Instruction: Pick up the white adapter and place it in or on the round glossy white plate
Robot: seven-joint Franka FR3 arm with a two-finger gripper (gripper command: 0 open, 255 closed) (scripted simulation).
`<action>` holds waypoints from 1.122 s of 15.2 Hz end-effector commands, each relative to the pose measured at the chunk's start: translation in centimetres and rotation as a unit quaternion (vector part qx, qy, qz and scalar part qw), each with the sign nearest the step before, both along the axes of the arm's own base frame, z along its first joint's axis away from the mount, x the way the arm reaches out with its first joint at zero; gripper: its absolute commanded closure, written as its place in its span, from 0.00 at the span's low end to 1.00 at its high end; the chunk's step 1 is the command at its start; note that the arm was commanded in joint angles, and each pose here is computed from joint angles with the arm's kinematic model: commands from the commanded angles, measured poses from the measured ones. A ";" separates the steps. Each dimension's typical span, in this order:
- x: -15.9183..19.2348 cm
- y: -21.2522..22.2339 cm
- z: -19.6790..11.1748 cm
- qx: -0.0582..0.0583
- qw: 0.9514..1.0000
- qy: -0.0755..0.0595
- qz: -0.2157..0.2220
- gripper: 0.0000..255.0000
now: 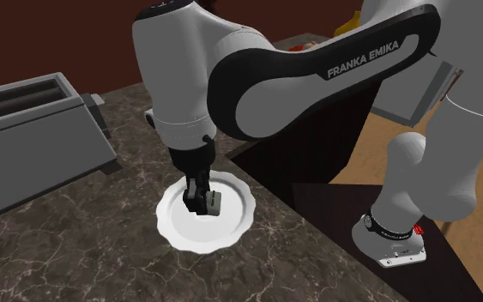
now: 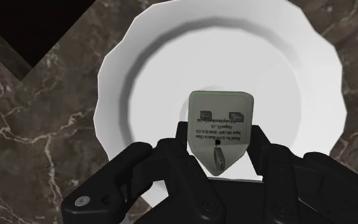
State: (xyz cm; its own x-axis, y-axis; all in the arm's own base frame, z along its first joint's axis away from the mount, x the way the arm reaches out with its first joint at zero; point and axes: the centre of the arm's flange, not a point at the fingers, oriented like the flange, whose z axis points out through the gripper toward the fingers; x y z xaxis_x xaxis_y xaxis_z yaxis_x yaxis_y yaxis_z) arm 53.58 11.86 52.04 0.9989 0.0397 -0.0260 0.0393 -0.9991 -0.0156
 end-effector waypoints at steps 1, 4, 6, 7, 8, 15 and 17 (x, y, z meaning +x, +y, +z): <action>0.0 0.0 0.0 0.000 1.000 0.000 0.000 1.00; 0.0 0.0 0.0 0.000 1.000 0.000 0.000 1.00; 0.0 0.0 0.0 0.000 1.000 0.000 0.000 0.00; 0.0 0.0 0.0 0.000 1.000 0.000 0.000 0.00; 0.0 0.0 0.0 0.000 1.000 0.000 0.000 0.00; 0.1 -0.1 5.0 0.000 1.000 0.000 0.000 0.00; 0.1 -0.1 5.0 0.000 1.000 0.000 0.000 0.00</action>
State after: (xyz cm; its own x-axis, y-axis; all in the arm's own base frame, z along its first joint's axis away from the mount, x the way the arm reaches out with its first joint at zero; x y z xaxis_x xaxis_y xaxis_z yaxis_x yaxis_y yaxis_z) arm 53.74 11.80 56.86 0.9989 0.0397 -0.0258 0.0393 -0.9991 -0.0156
